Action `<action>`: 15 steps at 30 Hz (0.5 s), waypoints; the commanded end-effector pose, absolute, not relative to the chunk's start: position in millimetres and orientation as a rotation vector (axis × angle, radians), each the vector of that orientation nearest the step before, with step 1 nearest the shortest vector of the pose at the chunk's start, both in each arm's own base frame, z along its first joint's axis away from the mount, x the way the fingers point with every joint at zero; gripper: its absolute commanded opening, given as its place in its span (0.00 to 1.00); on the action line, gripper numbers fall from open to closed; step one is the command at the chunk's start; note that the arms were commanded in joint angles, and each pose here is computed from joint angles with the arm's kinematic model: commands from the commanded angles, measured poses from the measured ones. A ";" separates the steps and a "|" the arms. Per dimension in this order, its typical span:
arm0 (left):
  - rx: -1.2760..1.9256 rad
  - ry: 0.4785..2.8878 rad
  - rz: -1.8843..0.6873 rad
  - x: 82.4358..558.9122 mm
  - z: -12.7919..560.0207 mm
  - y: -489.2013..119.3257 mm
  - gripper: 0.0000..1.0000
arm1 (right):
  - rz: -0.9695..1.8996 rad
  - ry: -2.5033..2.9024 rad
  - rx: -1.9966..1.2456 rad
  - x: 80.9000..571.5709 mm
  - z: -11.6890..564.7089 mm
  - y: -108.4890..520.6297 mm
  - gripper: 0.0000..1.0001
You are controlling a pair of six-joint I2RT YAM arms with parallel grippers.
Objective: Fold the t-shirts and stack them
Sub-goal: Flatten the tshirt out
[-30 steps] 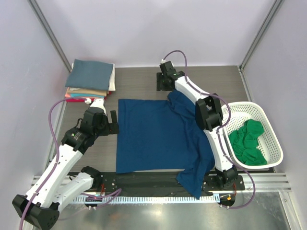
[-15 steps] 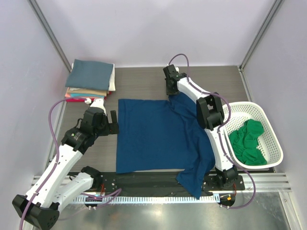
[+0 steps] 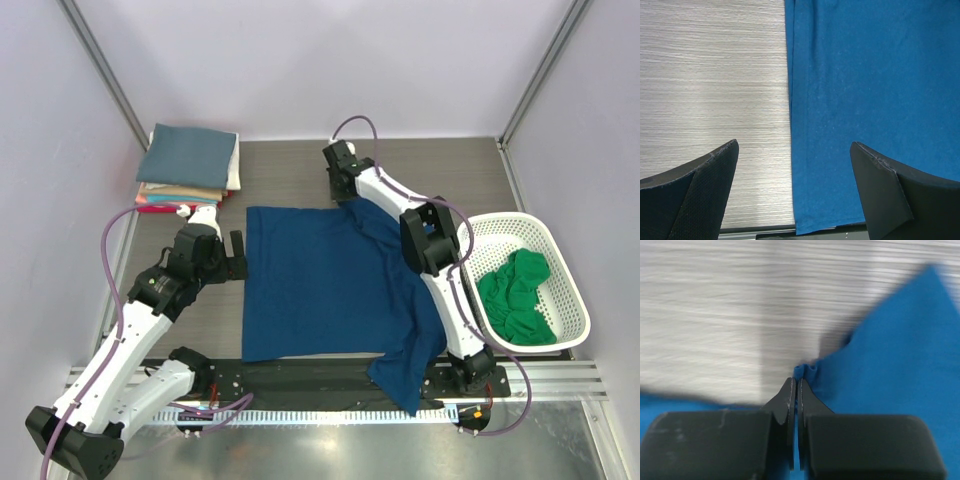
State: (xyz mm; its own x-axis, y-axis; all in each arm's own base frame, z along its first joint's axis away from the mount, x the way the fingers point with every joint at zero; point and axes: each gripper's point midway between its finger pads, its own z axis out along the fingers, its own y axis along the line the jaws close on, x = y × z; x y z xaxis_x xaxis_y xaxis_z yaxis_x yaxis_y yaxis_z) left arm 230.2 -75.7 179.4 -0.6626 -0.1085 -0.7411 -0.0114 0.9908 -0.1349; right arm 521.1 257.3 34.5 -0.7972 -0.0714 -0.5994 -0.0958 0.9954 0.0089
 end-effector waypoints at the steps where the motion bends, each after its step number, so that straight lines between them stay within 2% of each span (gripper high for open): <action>1: -0.087 2.258 -0.150 235.5 185.6 -75.1 0.93 | 0.314 2.308 -0.180 533.8 99.3 319.2 0.01; 3: -0.085 2.260 -0.148 235.3 185.0 -74.8 0.93 | 0.379 2.298 -0.175 536.6 99.8 329.3 0.01; 4: -0.084 2.261 -0.147 235.4 184.6 -74.9 0.93 | 0.389 2.299 -0.185 537.6 96.5 332.8 0.09; 5: -0.087 2.260 -0.147 235.4 185.0 -74.6 0.93 | 0.390 2.297 -0.188 540.9 94.6 334.2 0.31; 6: -0.087 2.262 -0.144 235.7 184.3 -74.3 0.93 | 0.371 2.301 -0.173 542.6 92.3 330.9 0.61; 7: -0.085 2.260 -0.146 235.7 185.3 -74.7 0.93 | 0.348 2.313 -0.161 542.3 88.0 323.6 0.67; 9: -0.086 2.265 -0.143 235.9 183.6 -74.4 0.93 | 0.308 2.304 -0.126 543.0 95.2 310.3 0.71; 15: -0.080 2.286 -0.152 236.7 178.8 -77.9 0.93 | 0.228 2.340 -0.018 538.0 95.4 248.6 0.71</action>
